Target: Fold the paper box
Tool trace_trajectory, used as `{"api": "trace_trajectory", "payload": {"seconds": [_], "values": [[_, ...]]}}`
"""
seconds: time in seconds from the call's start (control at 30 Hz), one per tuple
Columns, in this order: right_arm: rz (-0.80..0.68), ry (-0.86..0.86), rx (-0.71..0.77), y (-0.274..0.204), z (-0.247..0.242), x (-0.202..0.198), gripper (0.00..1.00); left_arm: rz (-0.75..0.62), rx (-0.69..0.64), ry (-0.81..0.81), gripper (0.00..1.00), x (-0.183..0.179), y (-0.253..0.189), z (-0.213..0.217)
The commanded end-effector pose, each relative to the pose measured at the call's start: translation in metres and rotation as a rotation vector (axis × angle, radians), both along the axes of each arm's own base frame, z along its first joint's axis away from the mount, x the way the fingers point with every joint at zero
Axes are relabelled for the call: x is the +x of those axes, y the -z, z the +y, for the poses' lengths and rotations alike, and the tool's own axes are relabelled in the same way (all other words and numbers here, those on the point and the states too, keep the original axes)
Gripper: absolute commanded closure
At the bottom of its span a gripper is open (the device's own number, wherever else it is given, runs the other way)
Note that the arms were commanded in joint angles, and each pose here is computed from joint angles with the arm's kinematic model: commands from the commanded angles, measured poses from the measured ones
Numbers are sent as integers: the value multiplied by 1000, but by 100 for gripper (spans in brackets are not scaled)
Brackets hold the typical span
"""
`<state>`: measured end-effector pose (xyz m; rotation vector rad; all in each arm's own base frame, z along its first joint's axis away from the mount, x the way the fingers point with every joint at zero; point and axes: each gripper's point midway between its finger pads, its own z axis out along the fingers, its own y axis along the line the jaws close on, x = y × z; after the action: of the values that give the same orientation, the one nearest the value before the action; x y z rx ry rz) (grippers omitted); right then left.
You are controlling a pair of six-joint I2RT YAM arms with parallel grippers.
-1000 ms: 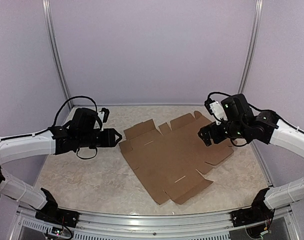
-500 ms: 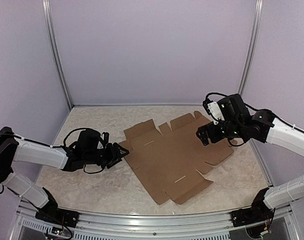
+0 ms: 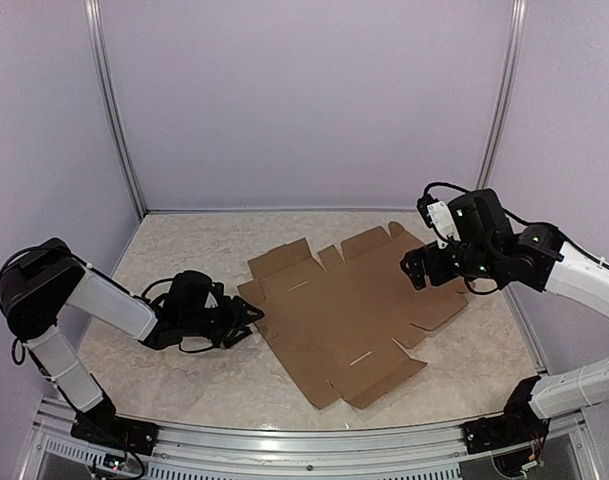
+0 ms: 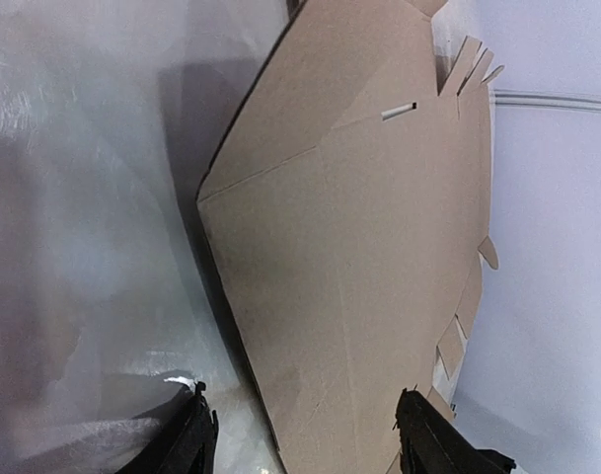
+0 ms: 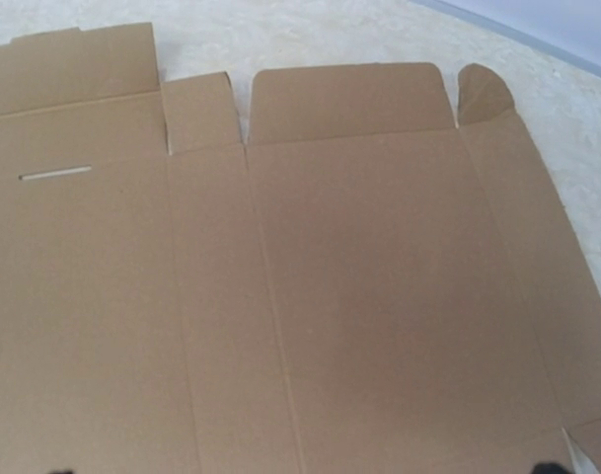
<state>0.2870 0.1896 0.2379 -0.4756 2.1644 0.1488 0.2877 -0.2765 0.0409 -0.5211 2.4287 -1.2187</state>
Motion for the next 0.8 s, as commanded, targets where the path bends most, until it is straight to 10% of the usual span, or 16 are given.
{"api": "trace_trajectory", "payload": {"seconds": [0.0,0.77], "values": [[7,4,-7,5,-2,-4,0,33,-22,-17,39,1,11,-1],[5,4,-2,3,-3,-6,0,88,-38,-39,43,-3,51,0]]}}
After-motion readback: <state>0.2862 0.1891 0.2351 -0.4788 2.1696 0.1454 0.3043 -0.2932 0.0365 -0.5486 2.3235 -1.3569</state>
